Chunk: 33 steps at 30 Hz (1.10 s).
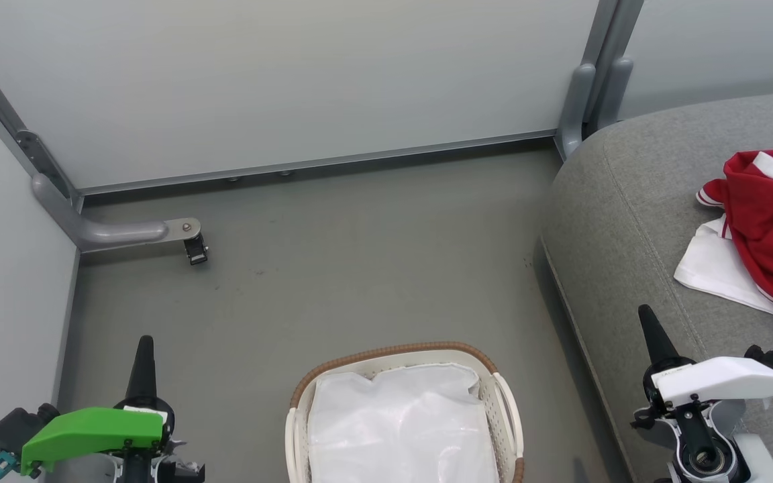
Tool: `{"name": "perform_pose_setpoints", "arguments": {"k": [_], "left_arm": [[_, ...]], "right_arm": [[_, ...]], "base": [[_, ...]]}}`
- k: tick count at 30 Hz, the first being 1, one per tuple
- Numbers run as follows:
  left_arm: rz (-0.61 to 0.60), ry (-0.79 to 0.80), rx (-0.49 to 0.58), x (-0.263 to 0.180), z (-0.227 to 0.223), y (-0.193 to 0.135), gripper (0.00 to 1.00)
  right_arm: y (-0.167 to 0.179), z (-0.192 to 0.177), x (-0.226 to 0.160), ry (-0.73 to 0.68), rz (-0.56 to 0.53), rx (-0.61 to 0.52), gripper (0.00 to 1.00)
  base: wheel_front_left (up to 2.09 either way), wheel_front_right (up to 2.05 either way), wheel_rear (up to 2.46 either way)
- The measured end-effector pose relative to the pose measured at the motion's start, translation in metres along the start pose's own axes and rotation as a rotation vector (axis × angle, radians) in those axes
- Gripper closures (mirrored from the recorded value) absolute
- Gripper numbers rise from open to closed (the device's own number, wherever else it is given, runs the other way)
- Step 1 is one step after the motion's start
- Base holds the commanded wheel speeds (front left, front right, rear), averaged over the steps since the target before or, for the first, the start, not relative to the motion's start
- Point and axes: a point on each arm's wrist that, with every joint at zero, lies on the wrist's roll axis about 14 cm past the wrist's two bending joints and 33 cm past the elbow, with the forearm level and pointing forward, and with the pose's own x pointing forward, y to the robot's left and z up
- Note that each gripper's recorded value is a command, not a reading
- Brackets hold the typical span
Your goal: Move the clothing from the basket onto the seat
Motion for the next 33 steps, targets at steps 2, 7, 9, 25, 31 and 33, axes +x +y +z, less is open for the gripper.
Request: {"name": "perform_pose_setpoints", "arguments": {"k": [2,7,9,25,31,33], "left_arm": [[-0.004,0.001,-0.017,0.0,0.001,-0.001,1.0],[-0.015,-0.002,-0.06,0.001,0.003,-0.005,1.0],[-0.019,-0.002,-0.078,0.001,0.004,-0.006,1.0],[-0.054,0.001,-0.201,0.001,0.008,-0.016,1.0],[-0.069,0.0,-0.244,0.0,0.01,-0.02,1.0],[-0.074,0.001,-0.256,0.0,0.011,-0.021,1.0]], "right_arm": [[0.001,0.001,0.0,-0.002,0.004,0.017,1.0],[0.004,0.003,-0.001,-0.005,0.012,0.064,1.0],[0.004,0.004,-0.001,-0.005,0.015,0.082,1.0],[0.009,0.011,-0.005,-0.013,0.037,0.214,1.0],[0.012,0.013,-0.006,-0.014,0.049,0.259,1.0],[0.013,0.014,-0.006,-0.015,0.054,0.274,1.0]], "base": [[0.0,0.0,0.0],[0.0,0.0,0.0],[0.0,0.0,0.0],[0.0,0.0,0.0],[0.0,0.0,0.0],[0.0,0.0,0.0]]}}
